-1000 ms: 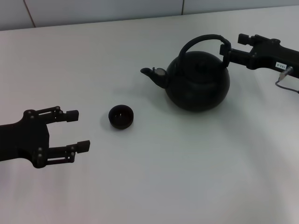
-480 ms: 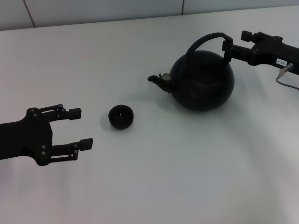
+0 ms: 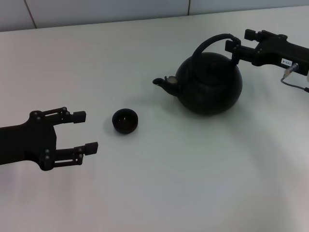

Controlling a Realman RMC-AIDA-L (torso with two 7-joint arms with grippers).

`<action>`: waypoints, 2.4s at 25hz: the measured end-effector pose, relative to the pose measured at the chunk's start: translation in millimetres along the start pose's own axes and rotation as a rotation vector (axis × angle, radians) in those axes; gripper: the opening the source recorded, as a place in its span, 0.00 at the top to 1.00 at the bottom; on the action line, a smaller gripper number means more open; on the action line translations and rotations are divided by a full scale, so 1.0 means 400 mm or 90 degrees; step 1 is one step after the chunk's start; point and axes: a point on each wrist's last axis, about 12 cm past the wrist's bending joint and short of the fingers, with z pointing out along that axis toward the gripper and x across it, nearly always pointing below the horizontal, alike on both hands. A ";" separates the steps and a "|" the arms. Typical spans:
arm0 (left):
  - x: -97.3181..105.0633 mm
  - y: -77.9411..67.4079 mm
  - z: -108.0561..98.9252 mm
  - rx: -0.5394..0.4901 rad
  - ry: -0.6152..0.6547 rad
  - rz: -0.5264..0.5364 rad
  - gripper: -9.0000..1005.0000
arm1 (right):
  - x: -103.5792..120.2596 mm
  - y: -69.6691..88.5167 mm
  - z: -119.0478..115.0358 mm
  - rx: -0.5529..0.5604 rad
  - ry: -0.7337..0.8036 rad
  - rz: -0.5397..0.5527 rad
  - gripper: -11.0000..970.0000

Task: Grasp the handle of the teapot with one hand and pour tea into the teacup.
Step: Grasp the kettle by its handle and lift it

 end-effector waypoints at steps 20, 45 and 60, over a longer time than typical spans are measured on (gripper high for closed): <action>-0.001 -0.001 0.004 0.000 -0.003 -0.008 0.22 | 0.010 0.018 0.012 -0.022 0.002 -0.061 0.39; 0.000 0.003 -0.003 -0.008 0.001 -0.008 0.22 | 0.004 0.021 0.019 -0.023 -0.008 -0.056 0.82; 0.003 0.000 -0.009 -0.007 0.003 -0.009 0.22 | -0.015 0.031 0.018 -0.049 -0.028 -0.067 0.82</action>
